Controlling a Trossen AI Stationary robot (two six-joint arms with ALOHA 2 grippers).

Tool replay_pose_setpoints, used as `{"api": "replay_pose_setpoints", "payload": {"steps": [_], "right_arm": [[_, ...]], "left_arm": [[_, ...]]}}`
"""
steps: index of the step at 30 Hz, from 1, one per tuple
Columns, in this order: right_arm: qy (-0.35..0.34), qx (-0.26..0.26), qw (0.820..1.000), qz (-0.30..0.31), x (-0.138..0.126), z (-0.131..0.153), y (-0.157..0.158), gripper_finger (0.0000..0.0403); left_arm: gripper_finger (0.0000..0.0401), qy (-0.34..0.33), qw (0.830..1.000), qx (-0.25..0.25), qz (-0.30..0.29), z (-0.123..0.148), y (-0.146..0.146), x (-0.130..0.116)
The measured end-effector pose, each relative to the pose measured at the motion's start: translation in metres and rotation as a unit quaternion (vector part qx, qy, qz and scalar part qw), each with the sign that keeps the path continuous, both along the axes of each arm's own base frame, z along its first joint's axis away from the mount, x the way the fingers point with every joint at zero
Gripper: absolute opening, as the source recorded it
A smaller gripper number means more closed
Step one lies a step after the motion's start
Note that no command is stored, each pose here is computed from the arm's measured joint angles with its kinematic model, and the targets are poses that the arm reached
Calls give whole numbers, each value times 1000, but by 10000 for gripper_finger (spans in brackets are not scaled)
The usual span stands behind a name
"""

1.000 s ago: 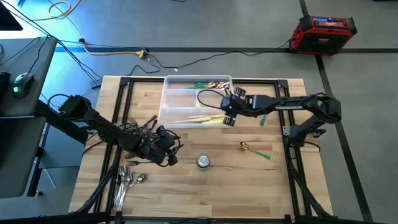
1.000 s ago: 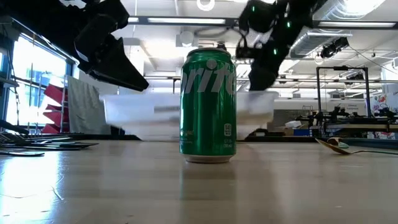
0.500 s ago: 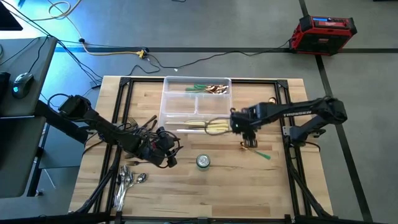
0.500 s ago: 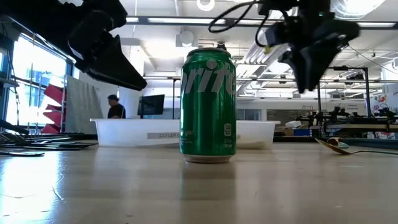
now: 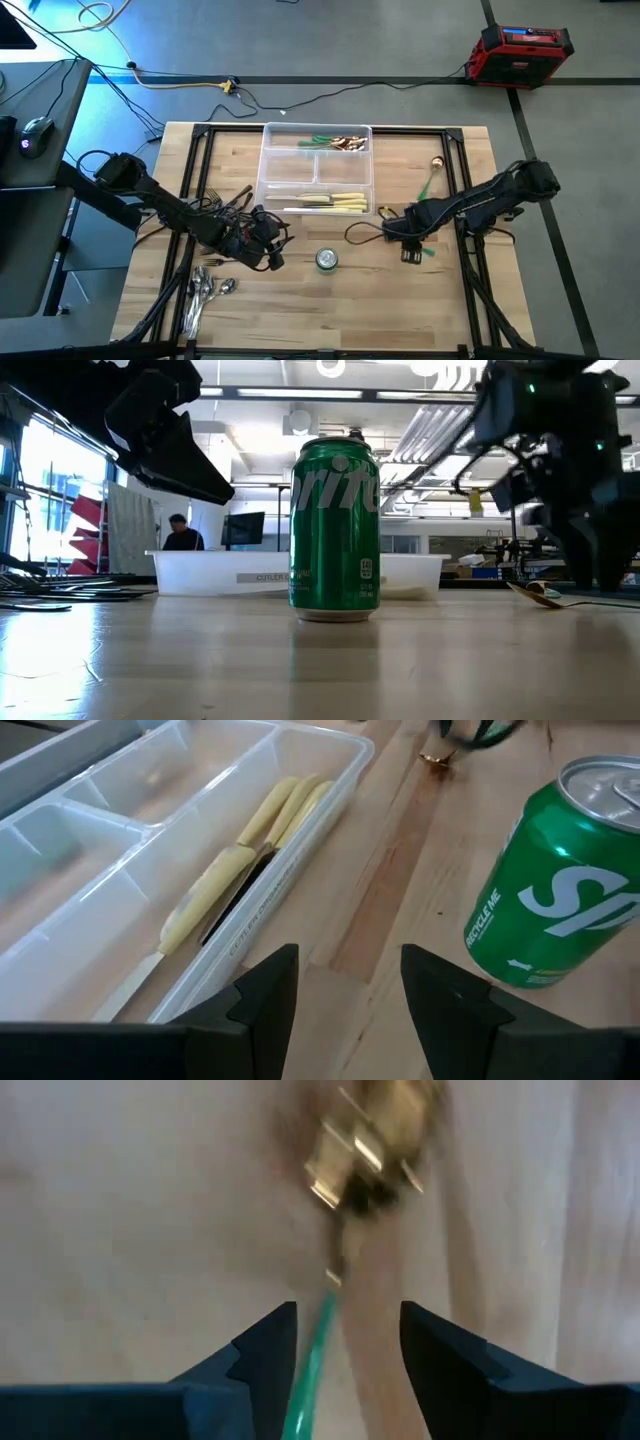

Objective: Sort silverware
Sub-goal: Put the green spoon into the silverware tray

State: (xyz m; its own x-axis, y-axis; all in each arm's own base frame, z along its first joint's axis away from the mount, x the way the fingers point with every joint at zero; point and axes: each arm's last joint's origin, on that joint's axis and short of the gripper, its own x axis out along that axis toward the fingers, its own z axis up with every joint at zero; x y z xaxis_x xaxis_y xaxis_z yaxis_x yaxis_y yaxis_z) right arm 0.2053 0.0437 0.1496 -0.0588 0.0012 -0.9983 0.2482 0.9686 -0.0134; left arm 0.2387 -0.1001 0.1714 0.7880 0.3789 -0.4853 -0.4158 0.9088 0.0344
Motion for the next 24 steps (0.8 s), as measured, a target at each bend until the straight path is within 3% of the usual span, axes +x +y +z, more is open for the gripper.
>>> {"api": "replay_pose_setpoints", "payload": {"steps": [4, 8, 16, 18, 21, 24], "right_arm": [[60, 70, 992, -82, -17, -14, 2, 174], [56, 129, 984, -109, -20, -24, 7, 170], [-91, 199, 966, -138, 23, -4, 13, 167], [-125, 220, 961, -115, 32, 1, 15, 167], [-188, 242, 952, -17, 46, 17, 19, 167], [-223, 197, 951, 79, 52, 24, 21, 167]], "left_arm": [[158, -2, 1000, -3, 2, 0, 0, 0], [158, -2, 1000, -3, 2, 0, 0, 0], [158, -3, 1000, -5, 0, 0, -1, 0], [158, -3, 1000, -5, 0, 0, -1, 0], [158, -3, 1000, -6, 1, 0, -1, 0], [158, -2, 1000, -6, 0, 0, -1, -1]]}}
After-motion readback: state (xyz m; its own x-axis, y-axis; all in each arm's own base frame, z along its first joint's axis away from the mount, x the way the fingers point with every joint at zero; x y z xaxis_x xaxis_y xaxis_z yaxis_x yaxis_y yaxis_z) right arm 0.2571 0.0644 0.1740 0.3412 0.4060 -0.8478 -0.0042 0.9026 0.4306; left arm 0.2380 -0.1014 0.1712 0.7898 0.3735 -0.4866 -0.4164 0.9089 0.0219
